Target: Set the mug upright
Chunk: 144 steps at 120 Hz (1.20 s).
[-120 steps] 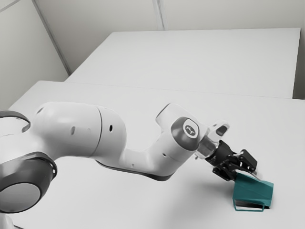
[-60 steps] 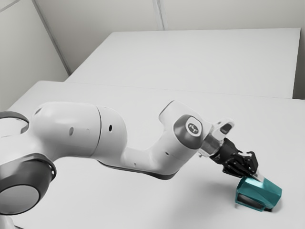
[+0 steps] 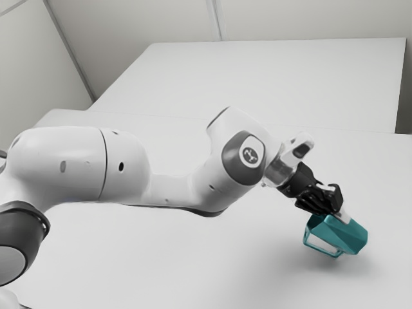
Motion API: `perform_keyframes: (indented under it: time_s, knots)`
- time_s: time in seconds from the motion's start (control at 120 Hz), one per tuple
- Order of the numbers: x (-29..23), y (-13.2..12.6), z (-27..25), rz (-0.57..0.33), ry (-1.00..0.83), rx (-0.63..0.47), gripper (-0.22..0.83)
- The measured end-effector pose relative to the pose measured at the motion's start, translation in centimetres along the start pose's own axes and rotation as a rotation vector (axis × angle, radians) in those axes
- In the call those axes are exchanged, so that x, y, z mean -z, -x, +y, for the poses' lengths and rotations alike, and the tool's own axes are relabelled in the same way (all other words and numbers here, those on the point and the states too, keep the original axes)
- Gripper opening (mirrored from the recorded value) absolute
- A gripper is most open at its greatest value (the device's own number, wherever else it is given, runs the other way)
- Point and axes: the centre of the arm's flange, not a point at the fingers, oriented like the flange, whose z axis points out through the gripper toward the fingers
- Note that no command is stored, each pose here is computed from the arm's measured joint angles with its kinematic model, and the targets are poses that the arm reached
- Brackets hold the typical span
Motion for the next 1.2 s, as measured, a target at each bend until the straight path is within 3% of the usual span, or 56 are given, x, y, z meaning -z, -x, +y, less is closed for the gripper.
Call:
perform_keyframes:
  time_s: [0.167, 0.483, 0.783, 1.2]
  knots:
    - [5.5, -1.0, -2.1, -0.011, -0.159, -0.084, -0.17]
    - [15.6, -1.4, -9.8, -0.083, -0.514, -0.11, -0.17]
    - [21.6, -1.3, -18.6, -0.146, -0.727, 0.013, -0.17]
    - [23.5, -0.3, -26.8, -0.191, -0.784, 0.187, -0.16]
